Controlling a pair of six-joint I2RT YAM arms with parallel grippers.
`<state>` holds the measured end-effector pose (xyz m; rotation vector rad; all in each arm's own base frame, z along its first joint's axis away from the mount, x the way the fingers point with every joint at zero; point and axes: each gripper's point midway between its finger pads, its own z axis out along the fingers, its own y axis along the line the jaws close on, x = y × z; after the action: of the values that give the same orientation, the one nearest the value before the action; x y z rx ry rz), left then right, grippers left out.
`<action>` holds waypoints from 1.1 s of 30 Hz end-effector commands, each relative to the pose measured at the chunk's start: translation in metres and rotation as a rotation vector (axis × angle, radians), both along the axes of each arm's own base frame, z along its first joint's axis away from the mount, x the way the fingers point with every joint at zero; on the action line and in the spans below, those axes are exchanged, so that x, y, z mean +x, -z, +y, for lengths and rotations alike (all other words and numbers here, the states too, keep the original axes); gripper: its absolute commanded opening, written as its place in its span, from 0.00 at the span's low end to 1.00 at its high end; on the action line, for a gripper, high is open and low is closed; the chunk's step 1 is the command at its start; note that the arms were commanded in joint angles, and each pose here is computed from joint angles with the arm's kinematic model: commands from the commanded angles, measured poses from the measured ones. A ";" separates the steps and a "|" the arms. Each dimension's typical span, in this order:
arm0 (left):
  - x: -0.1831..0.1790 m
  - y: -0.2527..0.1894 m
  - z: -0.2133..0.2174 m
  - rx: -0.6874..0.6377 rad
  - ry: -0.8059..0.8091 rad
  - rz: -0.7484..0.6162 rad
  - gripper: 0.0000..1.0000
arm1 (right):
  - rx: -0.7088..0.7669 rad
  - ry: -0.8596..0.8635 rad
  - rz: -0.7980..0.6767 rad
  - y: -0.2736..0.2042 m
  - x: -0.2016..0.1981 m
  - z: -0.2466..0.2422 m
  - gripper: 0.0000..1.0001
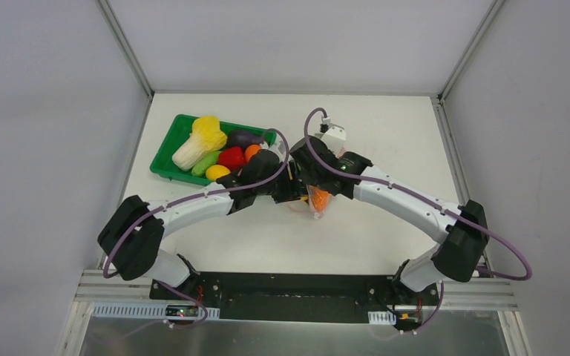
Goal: Open the zip-top bag and remove the fake food
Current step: Open the zipper of the food storage bag at the center of the board, then pick up the fake fruit from the zipper food storage bag.
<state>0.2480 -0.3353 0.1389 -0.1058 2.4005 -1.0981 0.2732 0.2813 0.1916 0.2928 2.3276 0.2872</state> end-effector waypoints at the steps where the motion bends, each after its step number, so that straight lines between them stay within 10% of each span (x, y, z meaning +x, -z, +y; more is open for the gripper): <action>1: 0.004 -0.015 -0.020 -0.133 0.012 -0.050 0.59 | 0.164 0.077 -0.101 -0.041 0.007 0.002 0.00; 20: 0.000 0.003 -0.018 -0.169 0.076 -0.222 0.86 | 0.276 0.115 -0.042 -0.043 0.015 0.035 0.00; 33: 0.013 0.015 -0.010 -0.117 -0.045 -0.191 0.56 | 0.290 0.124 0.020 -0.016 0.007 0.046 0.00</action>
<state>0.2510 -0.3440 0.1064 -0.0664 2.2349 -1.1908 0.2805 0.2974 0.1903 0.5313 2.3074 0.3836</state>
